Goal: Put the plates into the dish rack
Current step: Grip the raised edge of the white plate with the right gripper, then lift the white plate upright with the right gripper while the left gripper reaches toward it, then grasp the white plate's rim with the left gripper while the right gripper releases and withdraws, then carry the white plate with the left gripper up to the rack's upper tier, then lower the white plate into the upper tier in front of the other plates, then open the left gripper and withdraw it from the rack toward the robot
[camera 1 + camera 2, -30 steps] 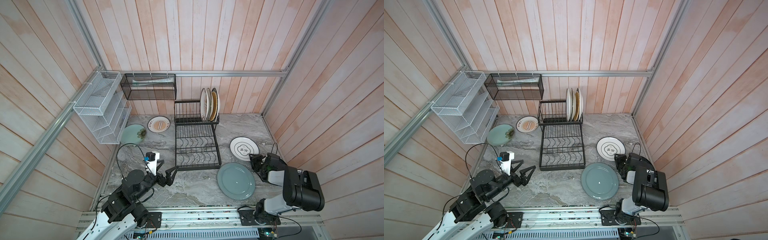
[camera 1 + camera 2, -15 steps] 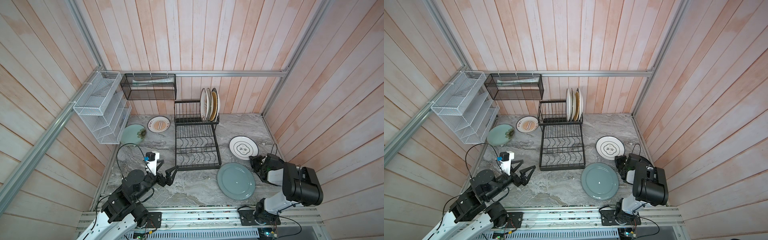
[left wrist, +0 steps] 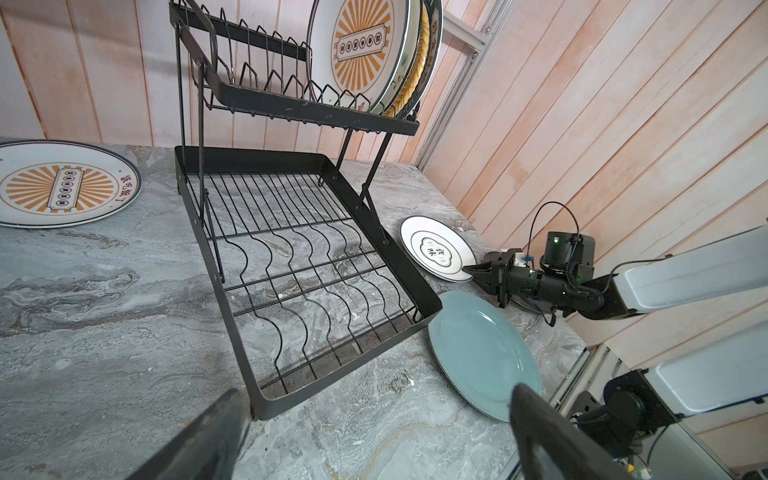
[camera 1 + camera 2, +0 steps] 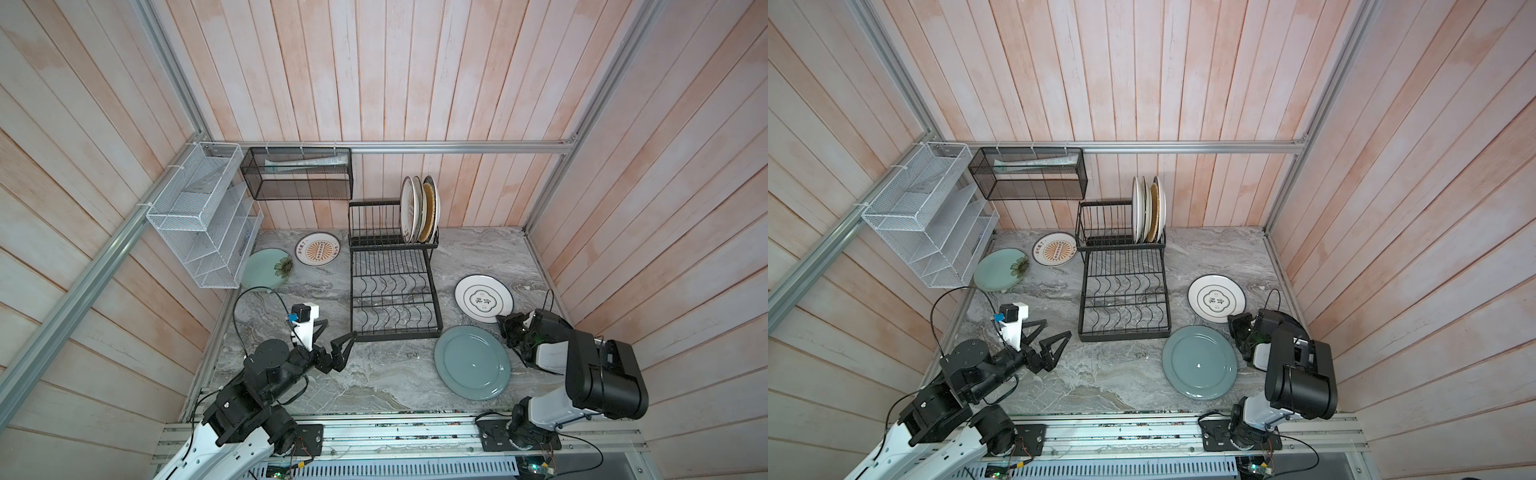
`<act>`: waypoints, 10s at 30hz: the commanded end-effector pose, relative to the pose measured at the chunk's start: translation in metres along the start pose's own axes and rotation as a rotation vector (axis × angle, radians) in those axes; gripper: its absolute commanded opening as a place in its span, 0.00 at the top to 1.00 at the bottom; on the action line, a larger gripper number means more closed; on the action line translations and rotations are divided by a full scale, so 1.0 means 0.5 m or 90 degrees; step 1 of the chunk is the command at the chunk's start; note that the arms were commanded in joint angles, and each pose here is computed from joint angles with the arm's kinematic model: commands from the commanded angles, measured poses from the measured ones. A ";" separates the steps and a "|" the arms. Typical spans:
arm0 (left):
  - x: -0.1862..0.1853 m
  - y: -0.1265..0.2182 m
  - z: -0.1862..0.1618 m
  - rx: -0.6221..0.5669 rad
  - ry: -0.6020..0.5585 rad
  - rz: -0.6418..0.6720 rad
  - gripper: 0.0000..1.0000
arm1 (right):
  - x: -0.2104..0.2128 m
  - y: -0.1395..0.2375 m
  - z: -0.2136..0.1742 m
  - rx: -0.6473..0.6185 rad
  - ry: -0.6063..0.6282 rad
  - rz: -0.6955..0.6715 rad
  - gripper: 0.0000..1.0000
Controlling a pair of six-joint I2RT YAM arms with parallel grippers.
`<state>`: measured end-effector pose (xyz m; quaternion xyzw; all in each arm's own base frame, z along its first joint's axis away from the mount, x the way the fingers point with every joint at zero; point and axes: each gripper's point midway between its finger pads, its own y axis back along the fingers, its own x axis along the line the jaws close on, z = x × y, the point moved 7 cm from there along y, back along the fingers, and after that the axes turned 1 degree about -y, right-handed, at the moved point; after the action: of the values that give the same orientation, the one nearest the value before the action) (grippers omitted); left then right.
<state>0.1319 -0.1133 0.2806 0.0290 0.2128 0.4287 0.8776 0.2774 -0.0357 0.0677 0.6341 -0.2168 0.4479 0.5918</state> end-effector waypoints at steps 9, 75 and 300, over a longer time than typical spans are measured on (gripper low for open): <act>0.004 -0.002 -0.006 0.000 0.000 0.009 0.00 | 0.101 0.058 0.011 -0.024 0.032 0.102 1.00; -0.282 -0.454 -0.166 0.019 -0.923 0.039 0.35 | 0.276 0.218 -0.265 0.199 0.192 0.125 1.00; -0.016 -0.432 0.479 -0.127 -0.082 0.172 0.65 | 0.283 0.195 -0.343 0.109 0.623 0.471 0.02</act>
<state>0.3882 -0.2272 0.4485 0.0048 0.1085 0.5732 0.8122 0.2156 0.1419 0.2183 0.2958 -0.0918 0.8760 0.3698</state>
